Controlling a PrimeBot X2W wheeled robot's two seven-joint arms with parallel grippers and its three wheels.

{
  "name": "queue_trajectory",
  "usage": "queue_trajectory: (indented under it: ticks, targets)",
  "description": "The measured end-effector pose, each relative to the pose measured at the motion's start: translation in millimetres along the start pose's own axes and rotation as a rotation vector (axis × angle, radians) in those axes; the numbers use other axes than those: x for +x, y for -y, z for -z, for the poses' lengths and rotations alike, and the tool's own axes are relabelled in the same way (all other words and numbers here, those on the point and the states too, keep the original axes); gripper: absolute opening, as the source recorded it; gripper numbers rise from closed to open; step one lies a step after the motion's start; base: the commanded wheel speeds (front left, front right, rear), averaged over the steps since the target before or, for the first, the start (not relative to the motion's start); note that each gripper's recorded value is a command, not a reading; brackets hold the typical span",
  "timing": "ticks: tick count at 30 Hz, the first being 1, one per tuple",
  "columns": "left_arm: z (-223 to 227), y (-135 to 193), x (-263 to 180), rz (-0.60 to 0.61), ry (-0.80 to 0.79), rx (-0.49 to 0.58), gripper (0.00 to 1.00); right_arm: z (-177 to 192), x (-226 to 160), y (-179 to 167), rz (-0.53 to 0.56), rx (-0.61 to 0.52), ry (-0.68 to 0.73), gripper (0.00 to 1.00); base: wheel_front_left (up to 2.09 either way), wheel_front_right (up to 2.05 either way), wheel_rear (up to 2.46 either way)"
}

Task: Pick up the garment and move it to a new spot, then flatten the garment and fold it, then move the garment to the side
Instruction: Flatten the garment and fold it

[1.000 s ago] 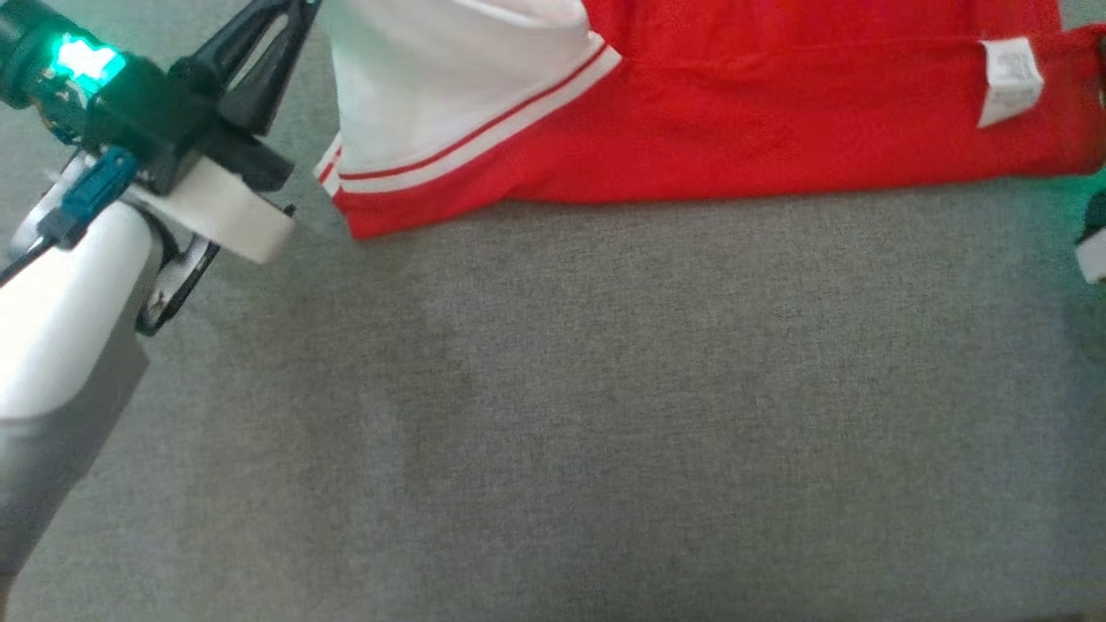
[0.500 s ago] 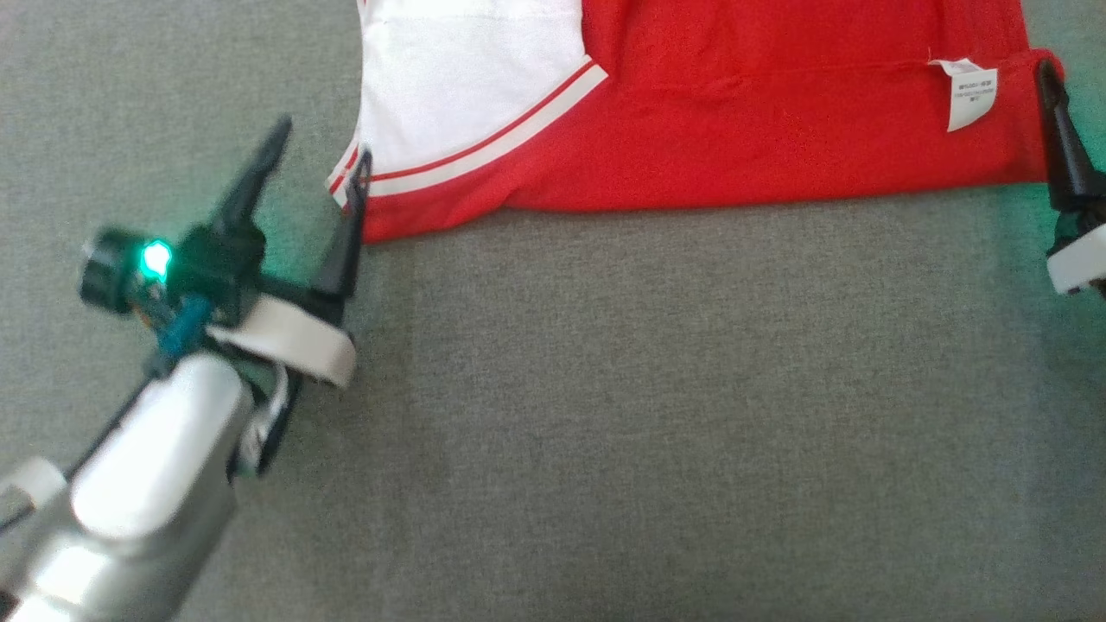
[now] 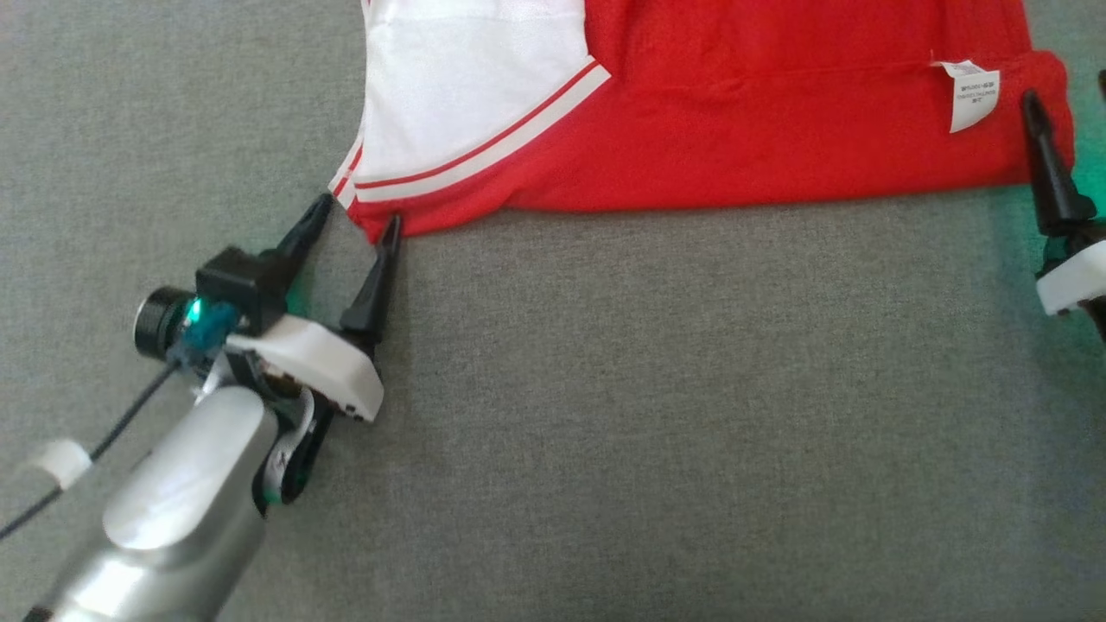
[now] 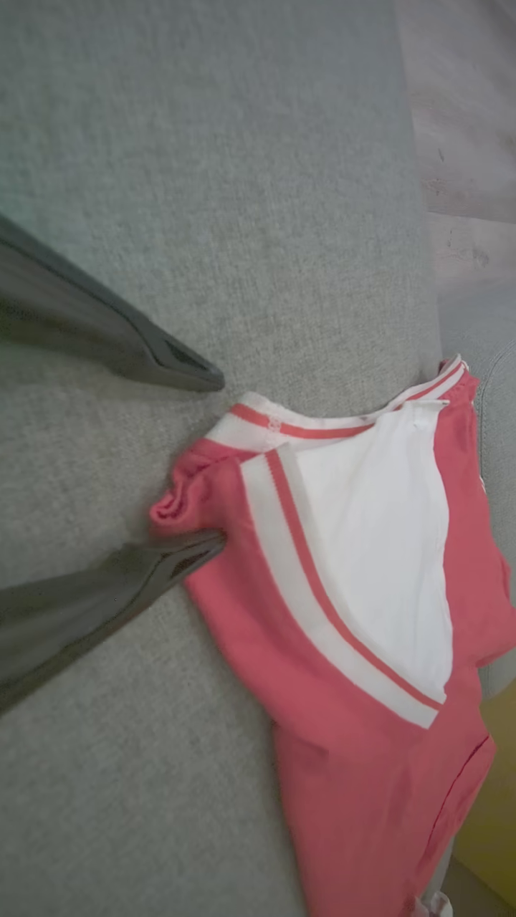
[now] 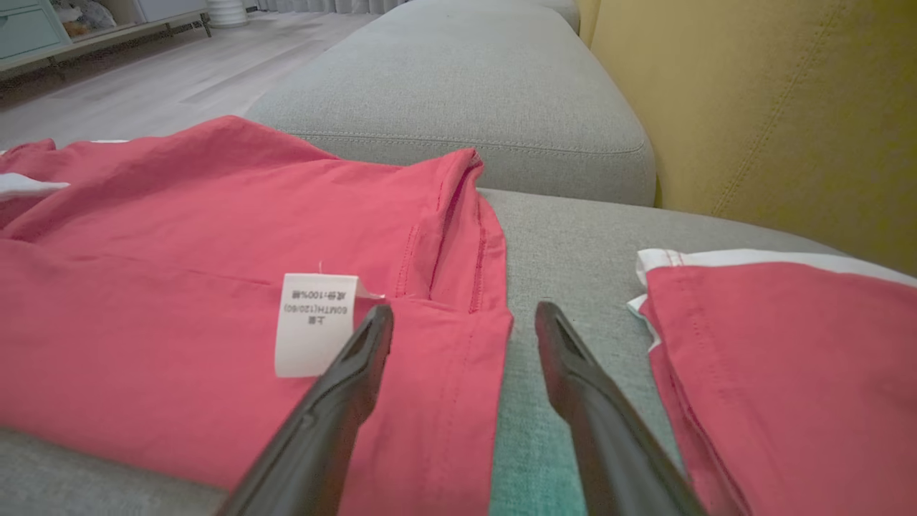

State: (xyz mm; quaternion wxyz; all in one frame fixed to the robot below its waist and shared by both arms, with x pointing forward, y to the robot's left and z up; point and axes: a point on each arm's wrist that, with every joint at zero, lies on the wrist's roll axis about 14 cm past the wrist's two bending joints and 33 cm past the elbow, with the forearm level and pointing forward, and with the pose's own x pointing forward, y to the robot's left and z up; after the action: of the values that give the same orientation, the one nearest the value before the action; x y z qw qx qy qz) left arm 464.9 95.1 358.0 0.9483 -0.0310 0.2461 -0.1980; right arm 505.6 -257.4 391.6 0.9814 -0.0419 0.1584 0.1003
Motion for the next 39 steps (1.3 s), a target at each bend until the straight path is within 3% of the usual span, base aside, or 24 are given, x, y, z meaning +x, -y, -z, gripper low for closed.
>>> queue_trajectory:
  ticks: [1,2,3,13,20,21,22,23,24,25,34,39]
  targets:
    - [0.0,1.2,2.1,0.011,-0.008,0.005,0.50,1.6,-0.3,-0.8,-0.003,-0.001,-0.005,1.00,0.00,0.00,0.00]
    - [-1.1,2.3,4.3,0.022,-0.012,0.004,0.17,3.1,-0.6,-1.2,-0.004,-0.002,-0.009,1.00,0.00,0.00,0.00]
    - [-2.7,4.7,5.9,0.037,-0.011,0.002,0.00,4.4,-1.0,-0.8,-0.003,0.000,-0.013,1.00,0.00,0.00,0.00]
    - [-7.3,9.9,-4.1,0.072,-0.002,0.002,0.00,25.2,-9.0,8.8,0.047,0.070,-0.082,1.00,0.00,0.00,0.00]
    - [-15.3,9.0,-16.8,0.074,0.017,0.017,0.00,44.8,-9.6,-9.2,0.021,0.182,-0.190,1.00,0.00,0.00,0.00]
    - [-16.6,8.9,-18.6,0.074,0.020,0.019,0.00,43.6,-9.2,-13.5,0.010,0.203,-0.193,0.93,0.00,0.00,0.00]
    - [-17.9,8.7,-20.4,0.070,0.024,0.021,0.00,43.0,-9.2,-18.1,-0.002,0.221,-0.198,0.78,0.00,0.00,0.00]
    - [-19.2,9.2,-22.2,0.070,0.028,0.023,0.00,42.7,-9.9,-22.9,-0.016,0.233,-0.206,0.53,0.00,0.00,0.00]
    - [-20.3,10.2,-24.4,0.072,0.032,0.024,0.00,43.0,-11.7,-26.9,-0.031,0.238,-0.216,0.38,0.00,0.00,0.00]
    - [-20.9,11.9,-27.0,0.076,0.035,0.022,0.00,43.0,-14.4,-28.6,-0.042,0.237,-0.224,0.03,0.00,0.00,0.00]
    - [-16.4,23.7,-63.6,0.087,0.044,0.014,0.00,45.0,-53.4,-16.6,-0.045,0.216,-0.263,0.00,0.00,0.00,0.00]
    - [-3.9,40.0,-89.0,0.096,0.032,-0.044,0.00,53.8,-85.4,-13.9,-0.040,0.242,-0.291,0.00,0.00,0.00,0.00]
